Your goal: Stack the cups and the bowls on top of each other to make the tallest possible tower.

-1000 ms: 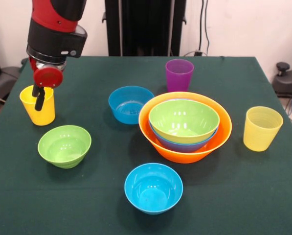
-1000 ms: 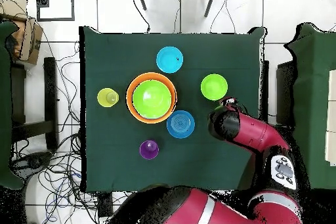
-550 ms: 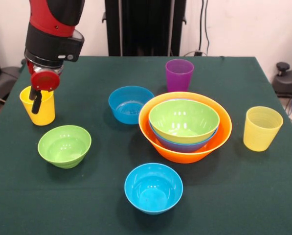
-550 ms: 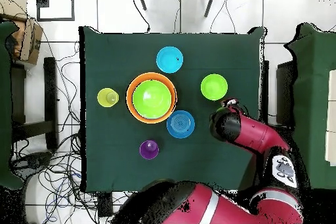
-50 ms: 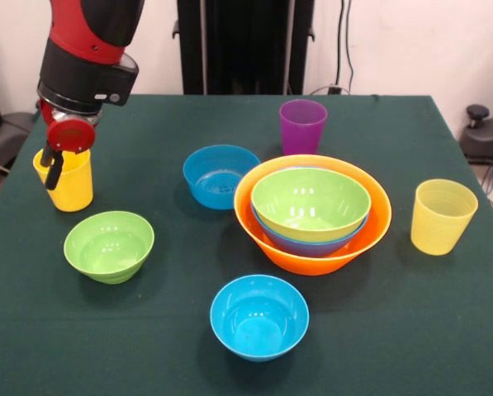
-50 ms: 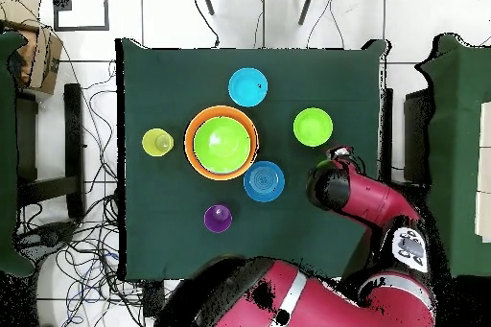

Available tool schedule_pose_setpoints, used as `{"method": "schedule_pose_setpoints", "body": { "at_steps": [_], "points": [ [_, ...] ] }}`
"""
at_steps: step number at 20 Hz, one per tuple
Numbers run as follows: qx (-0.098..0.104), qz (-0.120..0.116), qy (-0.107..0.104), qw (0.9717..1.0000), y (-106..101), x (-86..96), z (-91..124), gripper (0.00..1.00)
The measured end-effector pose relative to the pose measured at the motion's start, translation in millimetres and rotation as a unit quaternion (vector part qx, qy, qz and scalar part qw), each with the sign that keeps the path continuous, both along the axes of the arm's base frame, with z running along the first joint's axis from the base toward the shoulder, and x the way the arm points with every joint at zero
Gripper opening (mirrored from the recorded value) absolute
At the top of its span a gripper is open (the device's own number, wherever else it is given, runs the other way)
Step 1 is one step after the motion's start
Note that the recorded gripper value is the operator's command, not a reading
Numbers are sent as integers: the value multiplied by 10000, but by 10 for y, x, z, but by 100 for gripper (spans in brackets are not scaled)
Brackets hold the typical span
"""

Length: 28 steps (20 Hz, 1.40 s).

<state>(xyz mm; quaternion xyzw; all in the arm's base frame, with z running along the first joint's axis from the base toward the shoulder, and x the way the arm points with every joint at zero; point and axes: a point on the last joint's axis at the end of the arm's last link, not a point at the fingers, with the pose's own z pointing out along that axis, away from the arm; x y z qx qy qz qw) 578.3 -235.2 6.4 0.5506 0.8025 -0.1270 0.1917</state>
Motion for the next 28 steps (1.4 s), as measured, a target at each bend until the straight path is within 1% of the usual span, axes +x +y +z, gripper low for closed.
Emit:
{"method": "schedule_pose_setpoints", "body": {
  "at_steps": [8,11,17,20,28],
  "points": [
    [-160,23,-135,9998,-14,18,-5,100],
    [-182,8,-174,9997,-19,25,-10,100],
    [-220,-33,-325,9992,-31,55,-17,100],
    [-188,-68,-350,9992,-35,46,-16,100],
    [-15,-252,-440,9987,-57,10,36,100]
  ]
}}
